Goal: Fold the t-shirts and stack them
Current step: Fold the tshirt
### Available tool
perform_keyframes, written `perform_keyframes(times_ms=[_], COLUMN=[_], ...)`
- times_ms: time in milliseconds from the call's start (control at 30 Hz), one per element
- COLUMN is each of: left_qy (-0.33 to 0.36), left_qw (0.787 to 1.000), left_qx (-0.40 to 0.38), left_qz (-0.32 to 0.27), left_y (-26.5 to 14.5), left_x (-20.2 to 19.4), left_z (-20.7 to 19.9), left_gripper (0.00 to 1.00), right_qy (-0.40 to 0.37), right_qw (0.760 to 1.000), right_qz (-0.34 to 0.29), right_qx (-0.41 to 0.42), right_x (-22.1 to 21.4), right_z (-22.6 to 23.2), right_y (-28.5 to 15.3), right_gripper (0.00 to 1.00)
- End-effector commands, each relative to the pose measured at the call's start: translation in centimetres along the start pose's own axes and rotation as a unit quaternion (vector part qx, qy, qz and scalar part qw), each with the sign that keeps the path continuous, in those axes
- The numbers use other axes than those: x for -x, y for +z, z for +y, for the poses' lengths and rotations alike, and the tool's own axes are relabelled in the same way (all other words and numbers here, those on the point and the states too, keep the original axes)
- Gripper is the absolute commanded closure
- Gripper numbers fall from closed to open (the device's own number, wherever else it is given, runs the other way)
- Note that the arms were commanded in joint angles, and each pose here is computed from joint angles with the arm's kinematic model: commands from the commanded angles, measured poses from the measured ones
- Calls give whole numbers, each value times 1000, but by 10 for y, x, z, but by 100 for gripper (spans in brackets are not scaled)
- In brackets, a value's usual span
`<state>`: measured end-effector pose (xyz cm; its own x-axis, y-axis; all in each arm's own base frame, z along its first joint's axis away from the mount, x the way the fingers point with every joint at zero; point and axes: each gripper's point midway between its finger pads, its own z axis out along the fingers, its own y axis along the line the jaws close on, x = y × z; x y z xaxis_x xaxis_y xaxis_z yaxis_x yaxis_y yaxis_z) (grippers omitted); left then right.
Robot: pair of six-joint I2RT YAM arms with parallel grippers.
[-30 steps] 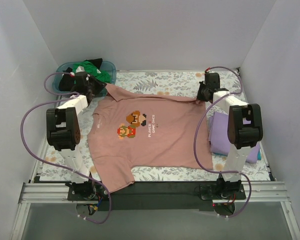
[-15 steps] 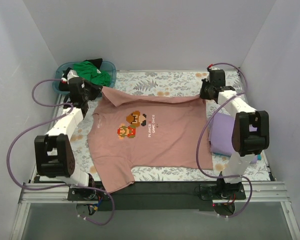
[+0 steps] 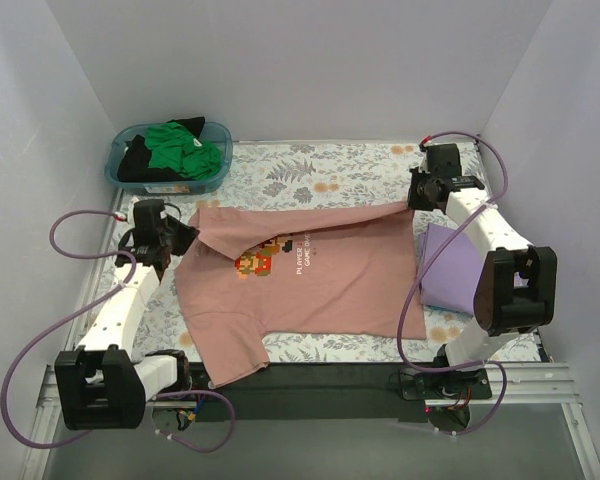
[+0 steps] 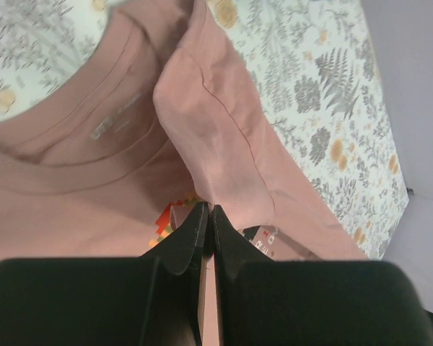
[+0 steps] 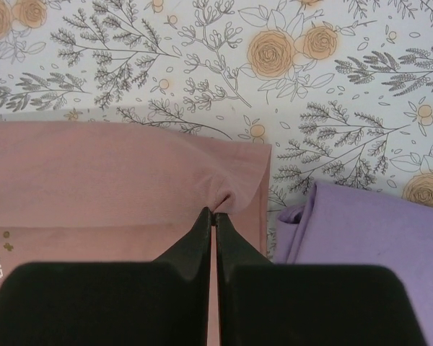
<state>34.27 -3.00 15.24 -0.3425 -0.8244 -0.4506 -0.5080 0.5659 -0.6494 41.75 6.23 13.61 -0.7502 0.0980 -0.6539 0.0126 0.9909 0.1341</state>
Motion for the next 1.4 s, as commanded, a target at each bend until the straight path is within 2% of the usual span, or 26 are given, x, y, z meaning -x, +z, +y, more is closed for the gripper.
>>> perform_keyframes(times_ms=[0,267,533,567,600,667,700,800,900,1000,1033,1100,1133,1167,1233,1267,1367], left_qy=[-16,-19,-36,-35,-35,-34,-33,-37,-37,-38,-37,-37,-37,-37,-35,-33,-27], left_qw=[999,996,993,993,993,993,993,994,996,997,997,998,997,997,997,996,995], left_qx=[42,81,114,114,112,112,113,101,82,71,70,49,59,59,70,72,83], left_qz=[6,11,22,25,23,22,20,12,15,9,13,12,19,21,25,30,52], left_y=[-19,-29,-23,-22,-21,-19,-19,-16,-14,-10,-5,0,9,14,30,36,57], left_x=[-10,-24,-43,-44,-43,-42,-40,-33,-29,-22,-22,-16,-17,-16,-11,-12,-17], left_z=[24,54,84,85,84,82,82,71,58,47,45,30,31,28,25,23,23], left_gripper=[100,100,100,100,100,100,100,100,100,100,100,100,100,100,100,100,100], right_qy=[-17,-24,-17,-16,-17,-31,-39,-68,-103,-164,-192,-210,-235,-244,-274,-275,-301], right_qw=[1000,999,997,996,996,996,996,996,994,980,967,947,927,916,893,886,873], right_qz=[10,29,79,82,85,85,81,54,27,3,2,-6,3,-14,-4,-22,-7], right_qx=[-8,-12,-13,-12,-7,1,1,6,36,109,169,241,292,319,357,374,382], right_x=[-6,-22,-57,-59,-61,-61,-58,-46,-43,-61,-78,-101,-126,-129,-159,-152,-179], right_z=[-6,-10,-13,-13,-11,-4,-1,15,51,114,152,195,228,250,292,315,358], right_y=[-13,-11,7,8,9,9,7,-5,-23,-42,-55,-65,-77,-82,-90,-97,-86], right_gripper=[99,99,97,88,69,56,46,36,27,27,27,28,28,28,29,30,33])
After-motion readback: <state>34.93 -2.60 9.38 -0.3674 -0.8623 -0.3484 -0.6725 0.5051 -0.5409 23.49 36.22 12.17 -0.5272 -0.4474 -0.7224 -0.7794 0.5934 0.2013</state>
